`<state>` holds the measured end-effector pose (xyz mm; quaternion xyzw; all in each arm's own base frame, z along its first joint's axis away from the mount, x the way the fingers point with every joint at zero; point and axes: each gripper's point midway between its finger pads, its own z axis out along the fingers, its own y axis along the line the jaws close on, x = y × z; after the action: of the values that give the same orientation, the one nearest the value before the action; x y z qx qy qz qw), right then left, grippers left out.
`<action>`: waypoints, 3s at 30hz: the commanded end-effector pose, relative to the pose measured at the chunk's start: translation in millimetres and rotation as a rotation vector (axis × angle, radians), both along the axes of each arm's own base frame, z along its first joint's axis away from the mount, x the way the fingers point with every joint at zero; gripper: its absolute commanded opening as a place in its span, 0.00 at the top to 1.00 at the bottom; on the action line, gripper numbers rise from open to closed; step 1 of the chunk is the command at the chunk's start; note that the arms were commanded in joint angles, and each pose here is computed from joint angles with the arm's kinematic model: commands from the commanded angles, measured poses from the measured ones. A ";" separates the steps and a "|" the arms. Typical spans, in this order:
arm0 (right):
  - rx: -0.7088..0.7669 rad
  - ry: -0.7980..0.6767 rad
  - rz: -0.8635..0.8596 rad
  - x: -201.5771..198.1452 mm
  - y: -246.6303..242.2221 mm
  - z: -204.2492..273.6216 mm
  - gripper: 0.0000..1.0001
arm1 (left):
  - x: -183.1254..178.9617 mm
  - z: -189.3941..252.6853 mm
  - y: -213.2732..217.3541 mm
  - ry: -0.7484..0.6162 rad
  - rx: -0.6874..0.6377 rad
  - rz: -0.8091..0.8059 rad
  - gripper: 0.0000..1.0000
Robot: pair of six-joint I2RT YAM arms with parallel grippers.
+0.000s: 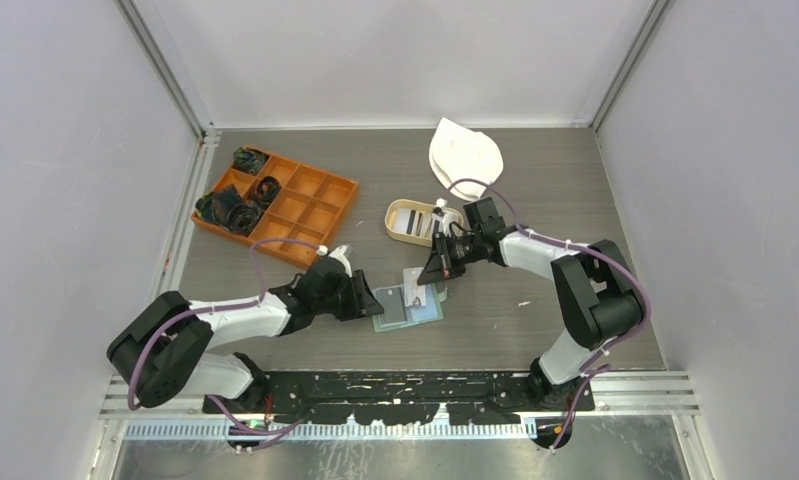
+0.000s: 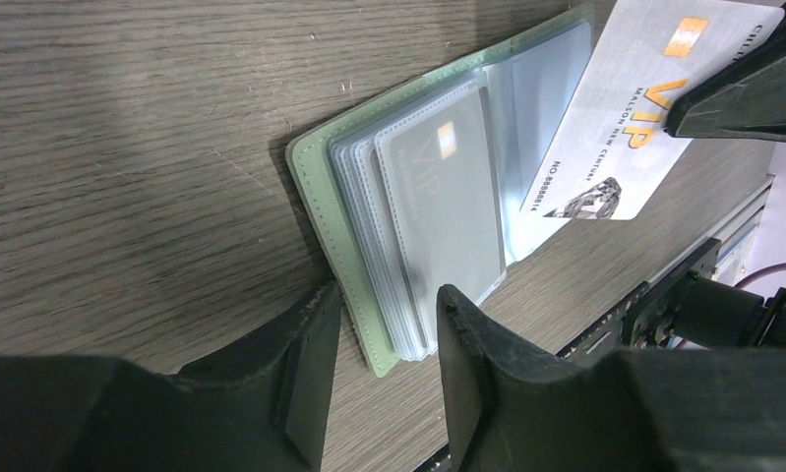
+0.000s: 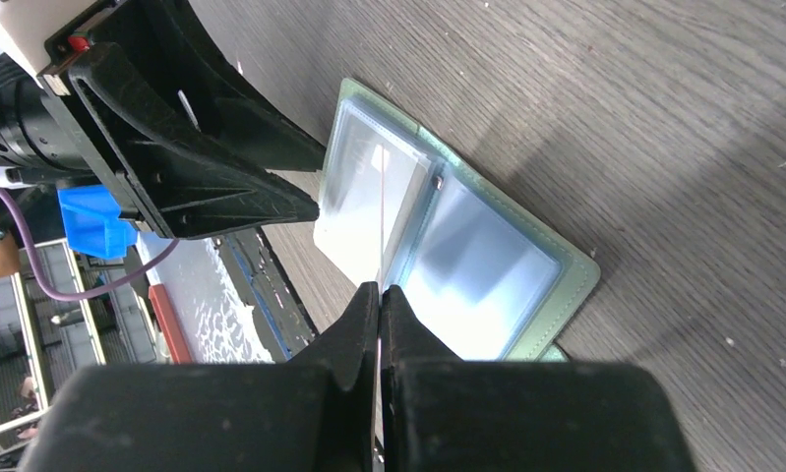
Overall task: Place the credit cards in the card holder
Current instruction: Insert the credit card into the card holder.
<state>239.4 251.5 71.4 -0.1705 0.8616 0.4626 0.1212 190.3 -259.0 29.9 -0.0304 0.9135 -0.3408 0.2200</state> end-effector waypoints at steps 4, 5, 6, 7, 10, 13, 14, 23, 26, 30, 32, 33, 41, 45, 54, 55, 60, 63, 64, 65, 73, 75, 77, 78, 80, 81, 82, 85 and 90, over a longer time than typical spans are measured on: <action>0.001 0.011 -0.006 2.5 2.2 -8.9 0.99 | -3.1 -9.2 8.3 0.017 0.062 -0.003 0.58; 0.001 0.018 -0.006 2.0 2.7 -10.7 0.99 | -3.0 -9.5 8.3 0.018 0.061 -0.003 0.58; 0.001 0.021 -0.005 1.6 3.4 -11.7 0.99 | -3.0 -9.6 7.8 0.019 0.059 -0.005 0.58; -0.003 0.024 -0.005 0.9 3.9 -13.3 0.99 | -2.9 -9.6 7.2 0.019 0.056 -0.006 0.58; -0.008 0.034 -0.002 0.0 4.8 -16.9 0.99 | -4.1 -11.6 6.1 0.026 0.053 -0.012 0.59; -0.008 0.038 -0.002 -0.5 4.5 -18.3 0.99 | -4.5 -12.9 5.1 0.030 0.050 -0.015 0.60; -0.004 0.034 0.000 -0.3 5.0 -16.8 0.99 | -4.6 -13.1 4.8 0.031 0.050 -0.016 0.60; 0.025 -0.041 -0.023 6.9 -2.7 6.7 0.99 | -5.6 -15.5 5.8 0.037 0.058 -0.017 0.61; 0.029 -0.022 -0.018 5.5 -1.7 3.2 0.99 | -6.0 -16.0 6.6 0.039 0.060 -0.016 0.61; 0.022 -0.003 -0.014 3.4 0.0 -2.6 0.99 | -5.8 -15.1 6.3 0.037 0.058 -0.015 0.61; 0.019 0.010 -0.013 2.2 0.5 -5.9 0.99 | -5.2 -14.8 5.7 0.036 0.057 -0.016 0.61; 0.023 0.016 -0.011 1.7 1.4 -6.1 0.99 | -5.2 -15.3 5.5 0.038 0.058 -0.017 0.61; 0.027 0.022 -0.008 0.2 3.3 -7.9 0.99 | -6.0 -16.7 4.1 0.043 0.053 -0.022 0.61; 0.013 0.029 -0.011 -0.2 2.6 -12.0 0.99 | -6.1 -16.1 4.3 0.043 0.053 -0.022 0.61; 0.024 0.036 -0.011 -1.8 3.4 -10.8 0.99 | -6.7 -21.5 6.7 0.050 0.070 -0.018 0.63; 0.029 0.033 -0.011 -1.3 4.0 -9.3 0.99 | -6.4 -22.1 7.7 0.050 0.075 -0.016 0.63; 0.057 -0.020 -0.017 0.6 3.5 7.1 0.99 | -6.2 -25.7 12.5 0.050 0.103 -0.007 0.65; 0.060 -0.014 -0.018 -0.1 4.3 6.8 0.99 | -5.6 -27.3 13.6 0.051 0.113 -0.006 0.66; 0.056 -0.010 -0.018 -0.1 4.1 5.1 0.99 | -6.2 -28.2 13.8 0.055 0.115 -0.007 0.66; 0.054 -0.005 -0.018 -0.4 3.9 3.9 0.99 | -6.1 -28.6 13.9 0.055 0.117 -0.006 0.66; 0.042 -0.019 -0.024 0.6 2.0 4.1 0.99 | -7.1 -31.4 14.6 0.060 0.120 -0.007 0.67; 0.039 -0.005 -0.024 0.4 2.2 0.7 0.99 | -6.8 -30.5 13.3 0.060 0.115 -0.009 0.67; 0.044 -0.004 -0.021 0.0 3.0 2.2 0.99 | -7.1 -30.9 13.9 0.060 0.116 -0.008 0.67; 0.047 -0.011 -0.021 0.9 3.0 4.1 0.99 | -7.6 -31.2 14.0 0.062 0.116 -0.008 0.67; 0.052 -0.023 -0.023 0.6 2.9 8.0 0.99 | -7.8 -31.4 14.4 0.060 0.115 -0.007 0.67; 0.054 -0.033 -0.024 1.7 3.1 11.2 0.99 | -7.6 -31.3 14.4 0.060 0.115 -0.006 0.67; 0.051 -0.044 -0.025 3.0 2.3 13.8 0.99 | -7.6 -31.5 14.6 0.060 0.115 -0.006 0.67; 0.041 -0.071 -0.044 6.8 -1.6 19.4 0.99 | -7.7 -32.0 14.5 0.061 0.116 -0.007 0.67; 0.034 -0.049 -0.058 8.4 -4.6 13.4 0.99 | -7.7 -33.3 13.0 0.065 0.110 -0.007 0.67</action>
<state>239.4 246.4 74.8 -0.1491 0.8611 0.4665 0.1364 194.5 -264.9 25.6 -0.0287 0.9144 -0.3417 0.2153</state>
